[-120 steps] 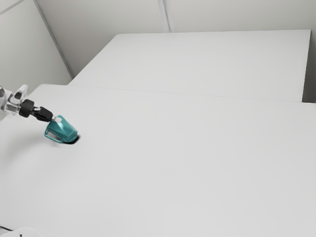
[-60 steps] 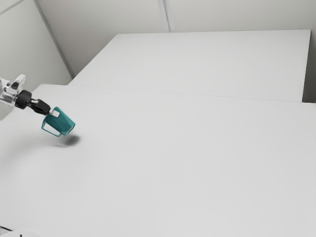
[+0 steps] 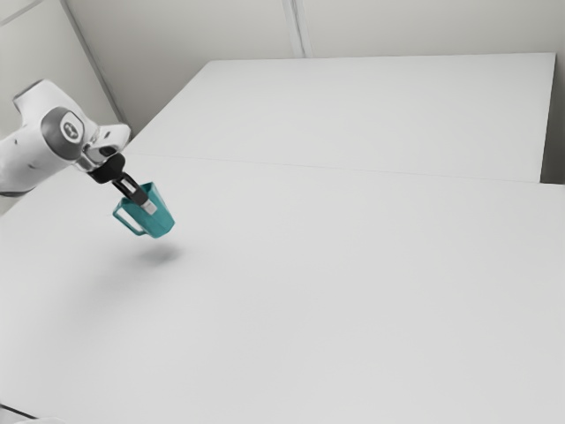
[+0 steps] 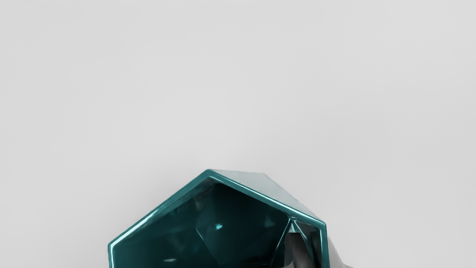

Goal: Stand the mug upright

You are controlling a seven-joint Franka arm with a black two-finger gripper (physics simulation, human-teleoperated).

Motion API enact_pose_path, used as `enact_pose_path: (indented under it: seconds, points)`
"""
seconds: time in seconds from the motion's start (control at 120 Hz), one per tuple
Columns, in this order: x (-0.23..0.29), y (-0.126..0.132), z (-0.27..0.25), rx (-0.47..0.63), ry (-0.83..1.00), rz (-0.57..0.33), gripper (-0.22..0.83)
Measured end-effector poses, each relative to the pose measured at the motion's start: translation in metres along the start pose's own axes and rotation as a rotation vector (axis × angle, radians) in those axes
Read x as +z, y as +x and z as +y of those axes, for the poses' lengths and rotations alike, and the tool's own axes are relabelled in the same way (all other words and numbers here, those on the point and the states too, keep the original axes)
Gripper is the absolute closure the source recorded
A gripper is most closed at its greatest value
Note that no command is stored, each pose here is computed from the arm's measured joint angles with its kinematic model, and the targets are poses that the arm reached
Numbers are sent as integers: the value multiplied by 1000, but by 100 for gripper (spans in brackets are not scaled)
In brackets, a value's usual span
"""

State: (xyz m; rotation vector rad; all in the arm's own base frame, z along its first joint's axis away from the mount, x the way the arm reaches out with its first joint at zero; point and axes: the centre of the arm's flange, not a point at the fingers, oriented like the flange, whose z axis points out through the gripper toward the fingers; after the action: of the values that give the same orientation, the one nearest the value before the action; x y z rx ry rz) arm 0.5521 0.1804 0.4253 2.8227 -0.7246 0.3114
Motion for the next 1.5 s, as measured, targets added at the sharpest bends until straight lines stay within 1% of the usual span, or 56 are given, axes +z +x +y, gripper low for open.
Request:
enact_pose_path:
  seconds: [0.1, 0.2, 0.333, 0.517, 0.583, 0.725, 0.792, 0.867, 1.008, 1.108, 1.233, 1.417, 1.45, 1.5]
  points:
    - [9, 23, 37, 45, 56, -45, 78]
    - [24, 42, 74, 65, 83, -70, 78]
    - [47, 59, 118, 61, 94, -88, 78]
    - [66, 87, 173, 65, 124, -110, 78]
    - [76, 92, 193, 62, 126, -122, 78]
    - [97, 86, 234, 48, 144, -148, 78]
    - [103, 81, 240, 22, 151, -152, 78]
    - [104, 72, 223, -48, 164, -141, 78]
    - [102, 41, 171, -213, 193, -120, 78]
    - [100, 30, 153, -284, 206, -100, 78]
    - [102, 33, 157, -308, 214, -79, 78]
    - [118, 48, 192, -269, 200, -74, 78]
    - [120, 51, 199, -260, 196, -74, 77]
    - [123, 54, 208, -249, 191, -74, 68]
